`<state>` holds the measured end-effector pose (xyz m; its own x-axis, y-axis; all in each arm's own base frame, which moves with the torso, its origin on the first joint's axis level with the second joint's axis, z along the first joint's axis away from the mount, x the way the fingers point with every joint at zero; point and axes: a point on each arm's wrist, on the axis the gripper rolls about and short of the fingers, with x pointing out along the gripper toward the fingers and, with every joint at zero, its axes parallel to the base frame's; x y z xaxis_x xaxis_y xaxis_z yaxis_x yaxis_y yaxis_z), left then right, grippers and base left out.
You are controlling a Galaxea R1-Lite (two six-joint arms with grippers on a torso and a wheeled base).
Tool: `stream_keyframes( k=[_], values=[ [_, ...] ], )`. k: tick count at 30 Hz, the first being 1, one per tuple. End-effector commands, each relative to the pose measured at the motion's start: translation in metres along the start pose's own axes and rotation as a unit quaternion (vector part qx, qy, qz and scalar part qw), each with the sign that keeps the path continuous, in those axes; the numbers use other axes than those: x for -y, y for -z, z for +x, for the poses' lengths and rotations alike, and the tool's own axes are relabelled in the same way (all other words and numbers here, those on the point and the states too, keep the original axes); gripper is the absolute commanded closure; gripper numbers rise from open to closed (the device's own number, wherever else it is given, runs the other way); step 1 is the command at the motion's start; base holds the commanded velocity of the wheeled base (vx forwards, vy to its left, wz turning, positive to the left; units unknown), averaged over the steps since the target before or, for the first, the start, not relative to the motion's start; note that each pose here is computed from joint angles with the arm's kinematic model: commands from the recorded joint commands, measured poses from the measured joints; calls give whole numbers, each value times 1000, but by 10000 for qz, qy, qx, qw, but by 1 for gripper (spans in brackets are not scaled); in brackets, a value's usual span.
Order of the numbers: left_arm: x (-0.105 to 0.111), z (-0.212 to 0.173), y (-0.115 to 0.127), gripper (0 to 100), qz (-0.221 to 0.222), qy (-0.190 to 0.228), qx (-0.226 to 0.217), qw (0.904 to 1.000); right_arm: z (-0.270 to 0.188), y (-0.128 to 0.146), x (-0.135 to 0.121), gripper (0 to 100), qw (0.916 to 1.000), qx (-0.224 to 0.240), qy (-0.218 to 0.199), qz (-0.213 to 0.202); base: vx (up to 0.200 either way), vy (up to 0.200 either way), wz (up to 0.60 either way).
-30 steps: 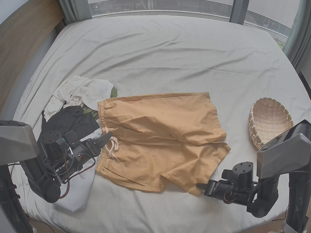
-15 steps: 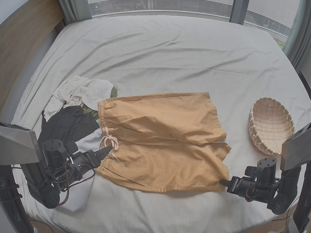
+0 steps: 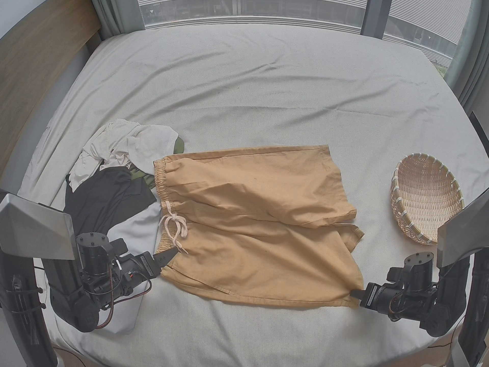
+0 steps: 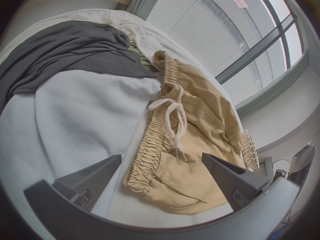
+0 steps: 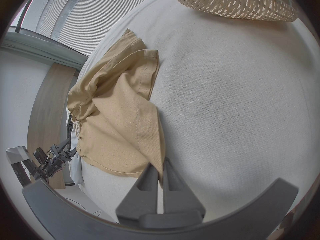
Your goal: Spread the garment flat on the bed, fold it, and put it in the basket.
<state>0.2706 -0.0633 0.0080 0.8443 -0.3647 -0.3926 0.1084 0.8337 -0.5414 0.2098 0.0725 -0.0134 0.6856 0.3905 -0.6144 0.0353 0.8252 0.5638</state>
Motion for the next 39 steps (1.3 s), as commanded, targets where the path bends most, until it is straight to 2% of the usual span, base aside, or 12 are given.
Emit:
stream_keyframes(
  k=[1, 13, 14, 39],
  values=[
    [-3, 0, -2, 0, -24, -36, 58, 10000, 1, -1, -3, 0, 10000, 25, -79, -48, 0, 0, 0],
    [0, -2, -4, 0, -5, 5, 111, 9999, -2, 5, -3, 0, 9999, -114, -37, -70, 0, 0, 0],
    [0, -1, -4, 0, -2, 17, 103, 9999, -2, 5, -3, 100, 9999, -120, -32, -69, 0, 0, 0],
    [-11, 4, 2, 0, -85, -188, -11, 9998, -2, 12, -7, 100, 9996, -225, -64, -165, 0, 0, 0]
  ],
)
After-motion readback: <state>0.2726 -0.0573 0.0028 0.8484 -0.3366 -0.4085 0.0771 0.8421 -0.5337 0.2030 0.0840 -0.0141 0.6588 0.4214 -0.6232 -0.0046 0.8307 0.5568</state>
